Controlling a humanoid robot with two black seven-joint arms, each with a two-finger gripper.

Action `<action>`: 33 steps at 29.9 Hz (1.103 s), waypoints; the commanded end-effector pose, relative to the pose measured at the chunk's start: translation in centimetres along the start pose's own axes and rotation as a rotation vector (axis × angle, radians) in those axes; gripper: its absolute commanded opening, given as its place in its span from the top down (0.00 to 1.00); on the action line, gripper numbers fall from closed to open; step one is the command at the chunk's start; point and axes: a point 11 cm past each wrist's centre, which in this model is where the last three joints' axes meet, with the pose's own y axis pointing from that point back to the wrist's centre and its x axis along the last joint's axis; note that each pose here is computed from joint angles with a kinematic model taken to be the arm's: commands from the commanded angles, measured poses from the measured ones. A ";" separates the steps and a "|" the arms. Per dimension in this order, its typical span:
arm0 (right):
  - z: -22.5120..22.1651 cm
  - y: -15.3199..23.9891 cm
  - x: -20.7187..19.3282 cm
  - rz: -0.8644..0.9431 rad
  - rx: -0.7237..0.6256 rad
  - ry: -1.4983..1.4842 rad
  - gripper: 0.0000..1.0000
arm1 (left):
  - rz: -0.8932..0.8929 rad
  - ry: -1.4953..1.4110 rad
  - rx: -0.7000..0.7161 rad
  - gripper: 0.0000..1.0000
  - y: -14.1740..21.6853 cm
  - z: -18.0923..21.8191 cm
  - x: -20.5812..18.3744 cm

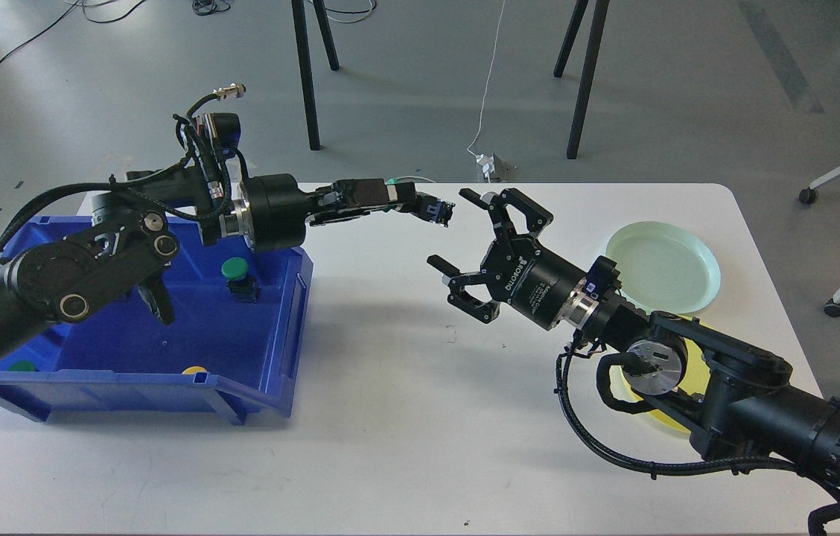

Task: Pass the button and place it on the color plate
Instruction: 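Reach the right gripper to the left gripper and grasp the green button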

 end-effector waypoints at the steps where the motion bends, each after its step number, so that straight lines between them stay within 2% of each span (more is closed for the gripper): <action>1: -0.3 -0.4 0.0 -0.001 0.008 0.001 0.04 | -0.001 0.000 0.000 0.88 0.0 0.0 0.0; 12: -0.2 -1.2 -0.2 0.001 0.027 -0.026 0.06 | 0.000 0.001 0.002 0.88 0.1 -0.1 0.0; 18: -0.4 -1.5 -0.5 -0.008 0.025 -0.021 0.22 | 0.000 0.001 0.002 0.88 0.1 -0.1 0.0; 23: -0.6 -1.6 -0.6 -0.012 0.025 -0.015 0.47 | 0.001 0.002 0.003 0.88 0.1 -0.1 0.0; 27: -0.6 -1.6 -0.5 -0.011 0.025 -0.014 0.59 | 0.000 0.001 0.002 0.87 0.1 -0.1 0.0; 30: -0.6 -1.6 -0.5 -0.009 0.025 -0.013 0.74 | 0.001 0.002 0.003 0.87 0.1 -0.1 0.0; 33: -0.7 -1.6 -0.5 -0.010 0.023 -0.014 0.81 | 0.000 0.003 0.004 0.87 0.1 -0.2 -0.1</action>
